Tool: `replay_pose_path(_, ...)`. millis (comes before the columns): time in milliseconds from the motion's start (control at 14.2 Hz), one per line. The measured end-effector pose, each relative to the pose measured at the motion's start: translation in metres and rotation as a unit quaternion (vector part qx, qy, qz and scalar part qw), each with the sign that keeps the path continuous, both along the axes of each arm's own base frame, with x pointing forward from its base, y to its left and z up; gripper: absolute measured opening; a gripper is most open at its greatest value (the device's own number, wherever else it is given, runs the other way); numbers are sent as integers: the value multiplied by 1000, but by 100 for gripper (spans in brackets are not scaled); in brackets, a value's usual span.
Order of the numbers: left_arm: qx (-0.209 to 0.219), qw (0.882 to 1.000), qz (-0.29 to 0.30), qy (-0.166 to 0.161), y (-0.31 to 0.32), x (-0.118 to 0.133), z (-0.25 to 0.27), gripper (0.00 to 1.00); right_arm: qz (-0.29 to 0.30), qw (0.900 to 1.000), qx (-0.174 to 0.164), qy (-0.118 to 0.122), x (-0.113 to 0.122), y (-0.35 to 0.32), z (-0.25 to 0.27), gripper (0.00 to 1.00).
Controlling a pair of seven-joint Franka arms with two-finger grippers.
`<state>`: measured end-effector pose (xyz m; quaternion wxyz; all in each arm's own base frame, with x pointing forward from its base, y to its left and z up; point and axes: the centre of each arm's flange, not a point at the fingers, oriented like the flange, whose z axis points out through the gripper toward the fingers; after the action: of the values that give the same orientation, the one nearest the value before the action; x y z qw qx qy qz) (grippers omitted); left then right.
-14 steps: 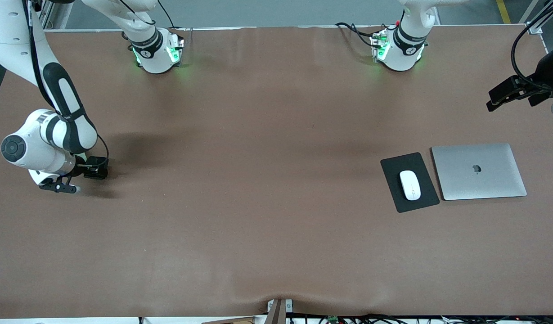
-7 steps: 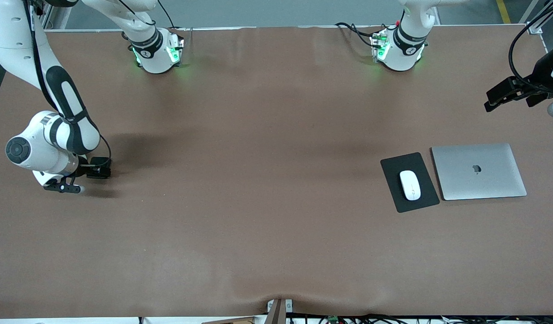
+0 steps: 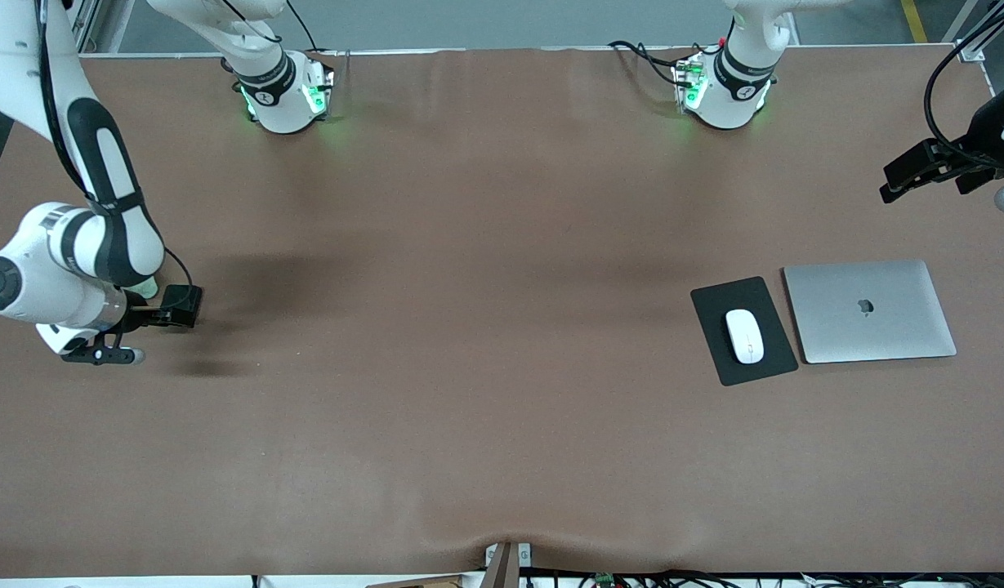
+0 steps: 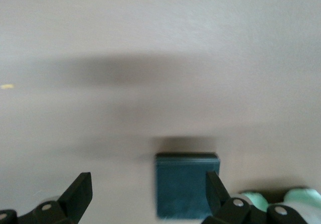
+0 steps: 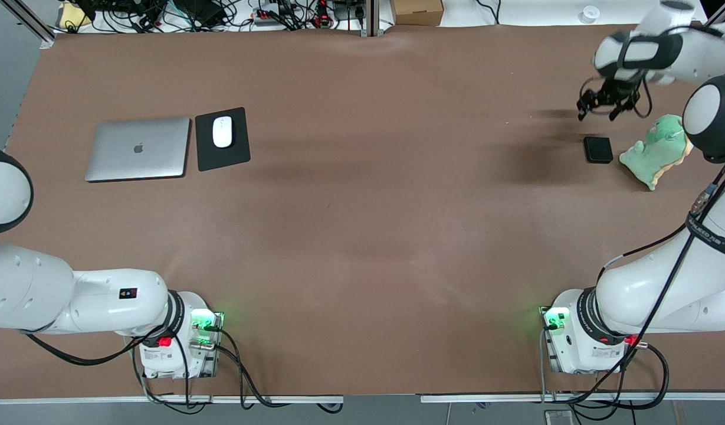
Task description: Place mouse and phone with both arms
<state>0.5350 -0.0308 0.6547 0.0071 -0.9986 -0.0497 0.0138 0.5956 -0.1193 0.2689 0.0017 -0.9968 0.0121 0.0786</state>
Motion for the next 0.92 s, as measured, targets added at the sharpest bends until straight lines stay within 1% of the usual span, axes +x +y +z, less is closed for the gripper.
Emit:
replay_pose_path(141, 0, 1000, 0, 0, 0, 0, 0, 100, 4, 1000, 7, 10, 9, 23, 53, 100)
replay_pose_path(283, 0, 1000, 1, 0, 1, 0, 0, 100, -5, 1000, 11, 12, 8, 36, 105, 100)
replay_pose_path(495, 0, 1000, 2, 0, 2, 0, 0, 100, -6, 1000, 17, -7, -2, 37, 188, 100)
replay_pose_path(636, 0, 1000, 4, -1, 4, 0, 1, 100, -3, 1000, 21, -14, -9, 39, 243, 100)
replay_pose_path(777, 0, 1000, 5, -1, 5, 0, 1, 100, 4, 1000, 23, -20, -12, 47, 286, 100)
replay_pose_path(918, 0, 1000, 5, -1, 6, 0, 1, 100, 18, 999, 24, -29, -14, 65, 316, 100)
